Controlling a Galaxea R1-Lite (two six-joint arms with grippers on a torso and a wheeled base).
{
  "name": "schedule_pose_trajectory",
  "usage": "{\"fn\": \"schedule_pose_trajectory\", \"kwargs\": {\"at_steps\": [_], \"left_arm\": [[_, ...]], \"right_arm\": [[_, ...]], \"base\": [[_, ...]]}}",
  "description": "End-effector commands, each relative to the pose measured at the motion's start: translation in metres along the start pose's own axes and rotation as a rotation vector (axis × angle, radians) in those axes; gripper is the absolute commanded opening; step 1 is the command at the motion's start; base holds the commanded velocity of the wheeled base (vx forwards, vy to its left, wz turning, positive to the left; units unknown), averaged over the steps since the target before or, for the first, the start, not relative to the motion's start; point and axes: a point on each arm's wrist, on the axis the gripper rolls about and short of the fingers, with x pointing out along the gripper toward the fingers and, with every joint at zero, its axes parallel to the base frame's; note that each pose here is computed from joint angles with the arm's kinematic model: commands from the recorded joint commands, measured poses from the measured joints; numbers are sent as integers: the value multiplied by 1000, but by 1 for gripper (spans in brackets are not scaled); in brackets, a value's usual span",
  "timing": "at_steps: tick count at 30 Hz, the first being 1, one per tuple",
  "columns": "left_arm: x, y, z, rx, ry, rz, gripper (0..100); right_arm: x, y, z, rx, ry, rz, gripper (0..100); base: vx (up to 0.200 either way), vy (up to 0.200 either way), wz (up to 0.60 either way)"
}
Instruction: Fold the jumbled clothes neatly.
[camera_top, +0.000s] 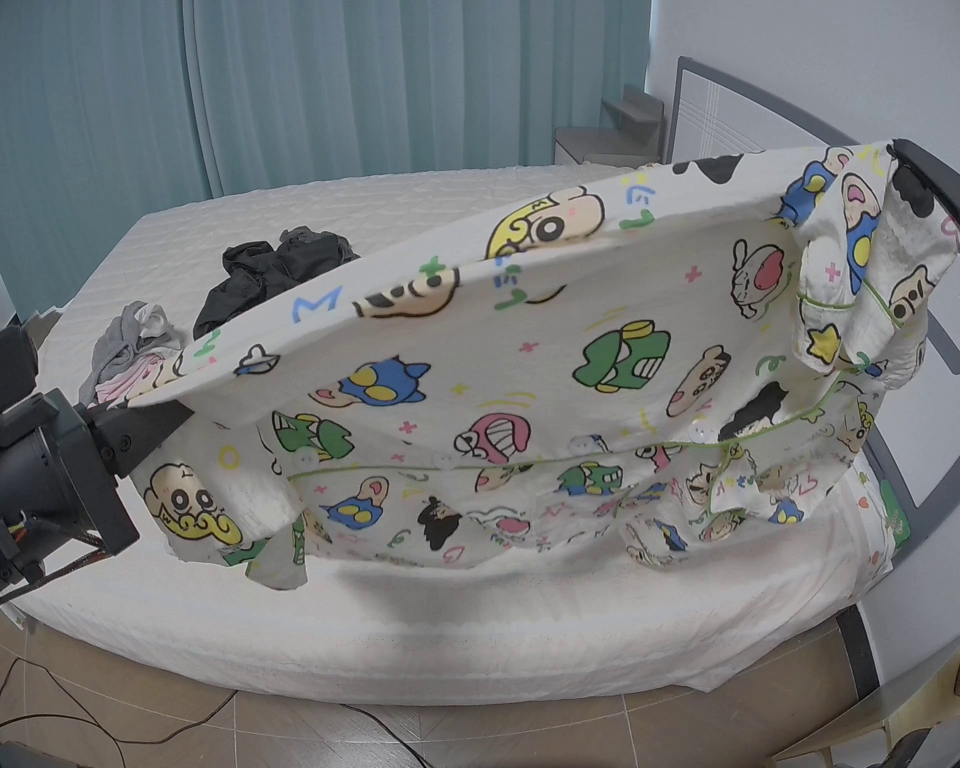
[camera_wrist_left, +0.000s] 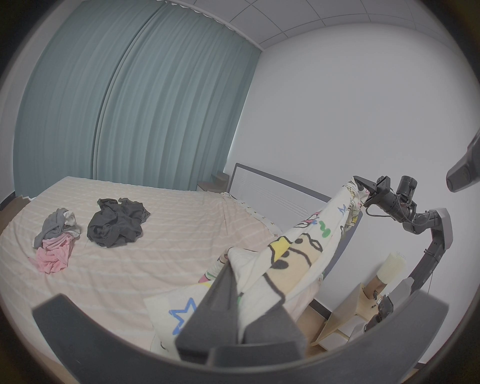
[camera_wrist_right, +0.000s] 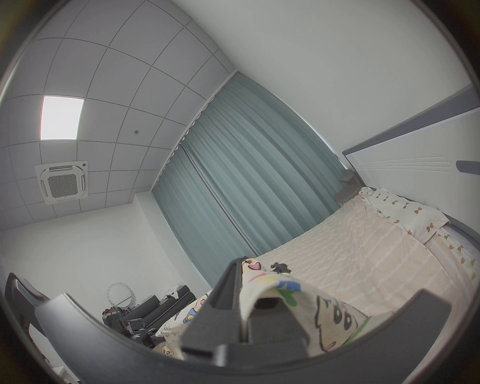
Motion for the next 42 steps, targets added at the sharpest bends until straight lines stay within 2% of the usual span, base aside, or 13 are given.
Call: {"fn": "schedule_pose_trajectory", "kwargs": {"at_steps": [1, 9, 13, 20, 26, 35, 42], "left_arm": [[-2, 1, -3, 0, 5, 3, 0], [3, 6, -28, 5, 101, 34, 0], [14, 12, -51, -9, 202, 68, 0], [35, 14, -68, -58, 290, 93, 0], [55, 14, -73, -65, 275, 95, 0], [89, 18, -84, -67, 251, 108, 0], [116, 25, -105, -70, 274, 132, 0]], "right_arm": [[-3, 0, 2, -4, -2, -6, 0], [1, -12, -16, 2, 73, -39, 0], [4, -29, -35, 0, 144, -101, 0], [10, -61, -53, -6, 209, -219, 0], [15, -80, -61, -3, 237, -271, 0], [30, -91, -69, -8, 197, -231, 0], [41, -107, -79, -18, 198, -253, 0]], "base": [[0, 0, 0], [0, 0, 0], [0, 0, 0], [0, 0, 0], [0, 0, 0], [0, 0, 0], [200, 0, 0]]}}
